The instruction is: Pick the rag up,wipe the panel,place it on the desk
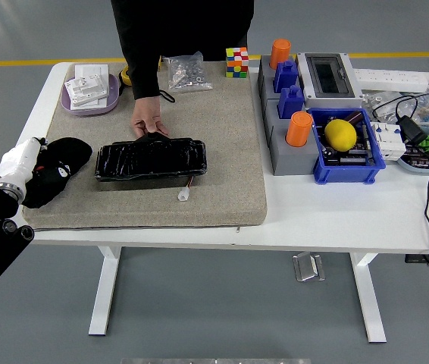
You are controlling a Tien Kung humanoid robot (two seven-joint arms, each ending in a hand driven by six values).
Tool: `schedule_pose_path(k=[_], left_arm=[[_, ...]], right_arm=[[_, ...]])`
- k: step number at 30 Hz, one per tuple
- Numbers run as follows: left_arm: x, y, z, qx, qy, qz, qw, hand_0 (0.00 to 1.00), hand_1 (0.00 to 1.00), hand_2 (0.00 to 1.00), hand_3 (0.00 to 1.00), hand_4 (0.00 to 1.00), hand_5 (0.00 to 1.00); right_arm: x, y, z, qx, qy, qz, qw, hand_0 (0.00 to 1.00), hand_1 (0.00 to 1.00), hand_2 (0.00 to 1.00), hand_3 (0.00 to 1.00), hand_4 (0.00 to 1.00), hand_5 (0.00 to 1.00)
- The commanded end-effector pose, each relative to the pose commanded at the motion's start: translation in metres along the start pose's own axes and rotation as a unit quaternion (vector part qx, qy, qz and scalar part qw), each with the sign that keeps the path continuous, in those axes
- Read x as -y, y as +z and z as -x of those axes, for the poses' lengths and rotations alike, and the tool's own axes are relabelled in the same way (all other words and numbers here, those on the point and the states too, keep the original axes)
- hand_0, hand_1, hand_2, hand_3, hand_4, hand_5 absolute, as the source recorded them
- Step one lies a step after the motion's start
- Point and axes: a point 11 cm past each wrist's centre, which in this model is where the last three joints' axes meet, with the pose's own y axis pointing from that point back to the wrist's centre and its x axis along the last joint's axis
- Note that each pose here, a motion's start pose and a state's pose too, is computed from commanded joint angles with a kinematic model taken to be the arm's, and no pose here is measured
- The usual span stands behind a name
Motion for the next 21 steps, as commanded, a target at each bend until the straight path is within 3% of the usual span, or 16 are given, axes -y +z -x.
schedule_pose_path(k=[9, 21], left_arm=[[-0.003, 0.019, -0.015, 0.01, 0.008, 0.018, 1.0, 0.273, 0.196, 0.483, 0.333, 0.286, 0.002], [-0.012, 0.04, -0.008, 0.012, 0.008, 0.039, 0.999, 0.254, 0.189, 0.489, 0.341, 0.287, 0.002]], right_arm=[[0.0, 0.001, 0.001, -0.001, -0.001, 0.002, 1.0, 0.724, 0.576, 0.666, 0.576, 0.998, 0.424], [0.0, 0.004, 0.0, -0.005, 0.0, 0.006, 1.0, 0.723, 0.577, 0.666, 0.576, 0.998, 0.422]])
